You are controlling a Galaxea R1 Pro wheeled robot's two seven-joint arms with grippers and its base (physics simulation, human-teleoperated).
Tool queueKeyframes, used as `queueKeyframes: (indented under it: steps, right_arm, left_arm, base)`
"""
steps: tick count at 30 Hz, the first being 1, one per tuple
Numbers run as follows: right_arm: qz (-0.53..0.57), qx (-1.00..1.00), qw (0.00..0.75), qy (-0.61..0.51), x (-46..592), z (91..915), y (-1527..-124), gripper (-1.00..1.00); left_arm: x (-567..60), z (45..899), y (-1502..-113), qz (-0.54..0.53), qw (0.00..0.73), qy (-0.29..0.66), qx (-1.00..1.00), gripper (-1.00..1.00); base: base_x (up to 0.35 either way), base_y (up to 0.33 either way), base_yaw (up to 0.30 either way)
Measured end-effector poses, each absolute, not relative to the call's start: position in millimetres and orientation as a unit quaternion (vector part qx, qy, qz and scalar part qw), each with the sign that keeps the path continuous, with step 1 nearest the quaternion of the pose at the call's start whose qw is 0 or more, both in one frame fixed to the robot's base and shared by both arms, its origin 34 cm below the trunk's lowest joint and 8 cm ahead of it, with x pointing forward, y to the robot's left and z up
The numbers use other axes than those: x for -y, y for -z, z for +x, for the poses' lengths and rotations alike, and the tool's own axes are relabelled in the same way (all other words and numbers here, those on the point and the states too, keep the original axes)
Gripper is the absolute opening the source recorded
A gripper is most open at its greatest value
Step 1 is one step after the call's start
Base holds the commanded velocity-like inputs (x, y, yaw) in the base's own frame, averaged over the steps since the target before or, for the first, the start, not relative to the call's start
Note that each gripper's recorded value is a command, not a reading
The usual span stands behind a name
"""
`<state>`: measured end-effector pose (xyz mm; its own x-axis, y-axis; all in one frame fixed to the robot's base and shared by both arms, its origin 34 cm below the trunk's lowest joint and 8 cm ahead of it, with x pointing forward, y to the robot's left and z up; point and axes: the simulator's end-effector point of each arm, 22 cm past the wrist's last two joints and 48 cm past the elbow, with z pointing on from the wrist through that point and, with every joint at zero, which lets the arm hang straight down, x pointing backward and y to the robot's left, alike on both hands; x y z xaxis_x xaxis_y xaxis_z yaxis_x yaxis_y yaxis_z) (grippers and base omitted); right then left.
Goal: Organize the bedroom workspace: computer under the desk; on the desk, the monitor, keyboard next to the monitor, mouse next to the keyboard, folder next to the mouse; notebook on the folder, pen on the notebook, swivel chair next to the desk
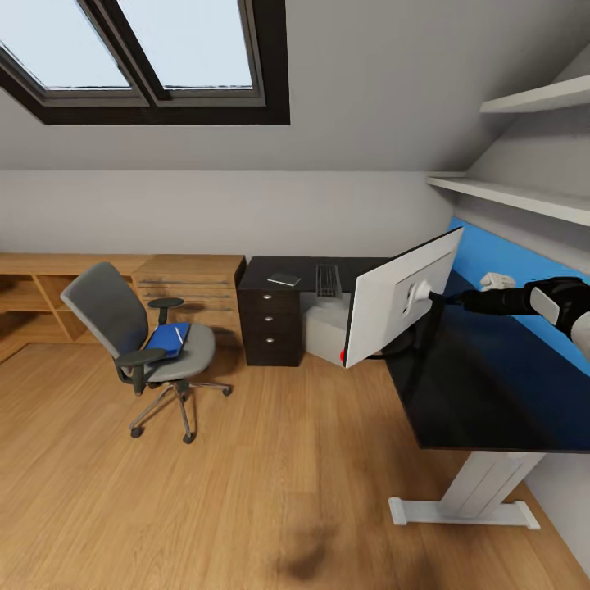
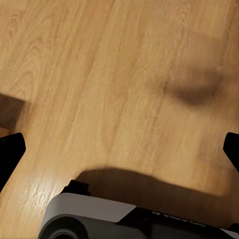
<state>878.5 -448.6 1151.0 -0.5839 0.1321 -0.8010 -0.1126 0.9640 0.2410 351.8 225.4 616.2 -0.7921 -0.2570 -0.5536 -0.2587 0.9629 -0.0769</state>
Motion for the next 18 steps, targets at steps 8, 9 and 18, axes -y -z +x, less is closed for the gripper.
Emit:
queueKeyframes:
  steps: [8, 9, 18]
  right_arm:
    - [0.037, -0.862, 0.488, -0.133, 467.6, 873.9, -1121.1, 1.0]
    - [0.039, -0.861, 0.489, -0.134, 468.6, 873.7, -1120.9, 1.0]
    - [0.045, -0.858, 0.499, -0.108, 481.5, 867.7, -1094.5, 1.0]
  left_arm:
    - [-225.5, 350.4, -615.6, -0.137, 0.289, -0.004, -0.947, 1.0]
    - [-225.7, 350.3, -615.5, -0.137, 0.289, -0.004, -0.947, 1.0]
    - [-228.6, 349.3, -615.0, -0.141, 0.287, -0.008, -0.947, 1.0]
  base:
    - [0.0, 0.0, 0.0]
    - [0.0, 0.0, 0.0]
    - [0.0, 0.0, 0.0]
